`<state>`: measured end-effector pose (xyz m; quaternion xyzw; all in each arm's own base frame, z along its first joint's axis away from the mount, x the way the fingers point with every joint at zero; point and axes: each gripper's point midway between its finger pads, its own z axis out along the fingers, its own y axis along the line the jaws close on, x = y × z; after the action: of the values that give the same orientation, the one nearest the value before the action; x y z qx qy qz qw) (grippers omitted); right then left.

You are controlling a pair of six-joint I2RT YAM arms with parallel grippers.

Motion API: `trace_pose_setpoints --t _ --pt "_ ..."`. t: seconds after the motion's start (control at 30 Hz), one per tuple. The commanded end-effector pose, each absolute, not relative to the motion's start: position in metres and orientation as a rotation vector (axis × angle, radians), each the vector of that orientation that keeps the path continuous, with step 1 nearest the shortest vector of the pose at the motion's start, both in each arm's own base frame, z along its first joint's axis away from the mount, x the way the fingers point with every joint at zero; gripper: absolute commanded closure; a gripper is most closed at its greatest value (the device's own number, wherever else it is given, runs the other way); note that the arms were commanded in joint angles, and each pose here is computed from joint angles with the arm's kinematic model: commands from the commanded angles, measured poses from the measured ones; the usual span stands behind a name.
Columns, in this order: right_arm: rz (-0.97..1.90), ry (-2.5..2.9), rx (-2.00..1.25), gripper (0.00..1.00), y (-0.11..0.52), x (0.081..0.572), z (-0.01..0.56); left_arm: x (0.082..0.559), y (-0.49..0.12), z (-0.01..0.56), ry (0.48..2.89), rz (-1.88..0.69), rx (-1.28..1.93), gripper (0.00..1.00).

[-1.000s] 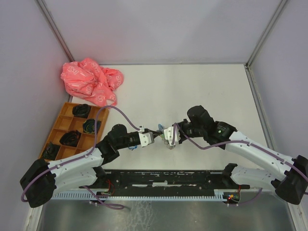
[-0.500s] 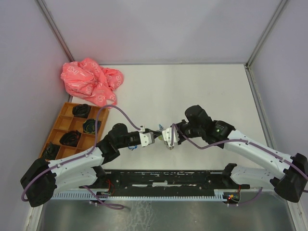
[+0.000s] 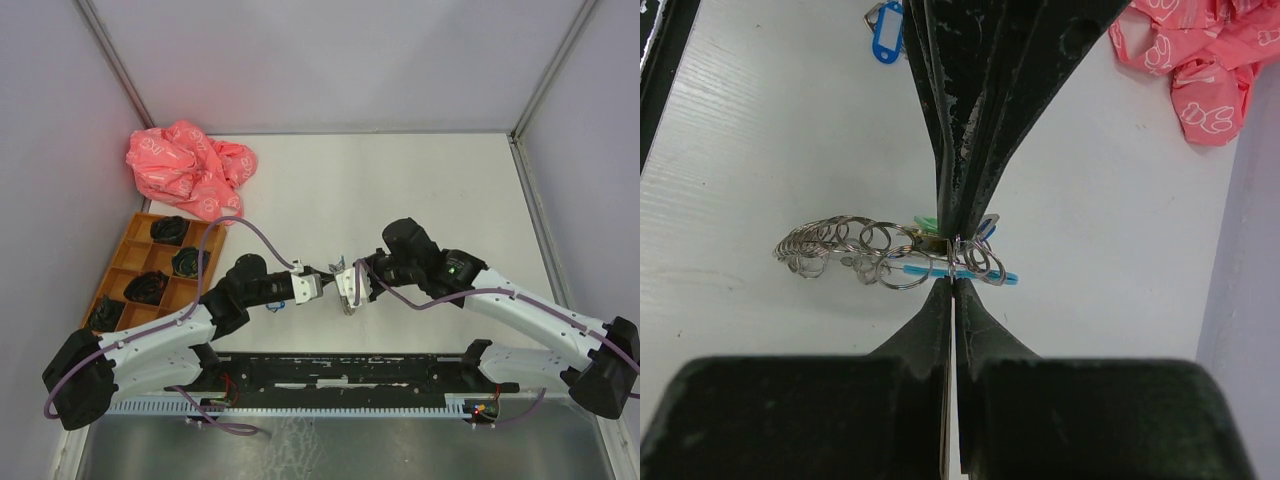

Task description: Put the keys on the keyring

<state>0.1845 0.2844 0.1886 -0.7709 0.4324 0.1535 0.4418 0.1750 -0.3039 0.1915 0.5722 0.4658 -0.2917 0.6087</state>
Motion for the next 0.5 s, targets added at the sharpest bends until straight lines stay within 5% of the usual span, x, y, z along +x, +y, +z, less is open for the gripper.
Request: trace_pose_setpoints --t 0.0,0.47 --pt "0.385 0.917 -1.852 0.99 0.301 0.182 0.225 0.175 -0.310 0.219 1.021 -0.691 1.303 0.97" --pt "0.415 0.910 -1.737 0.99 0.301 0.179 0.235 0.177 -0.296 0.203 1.139 -0.816 1.254 0.97"
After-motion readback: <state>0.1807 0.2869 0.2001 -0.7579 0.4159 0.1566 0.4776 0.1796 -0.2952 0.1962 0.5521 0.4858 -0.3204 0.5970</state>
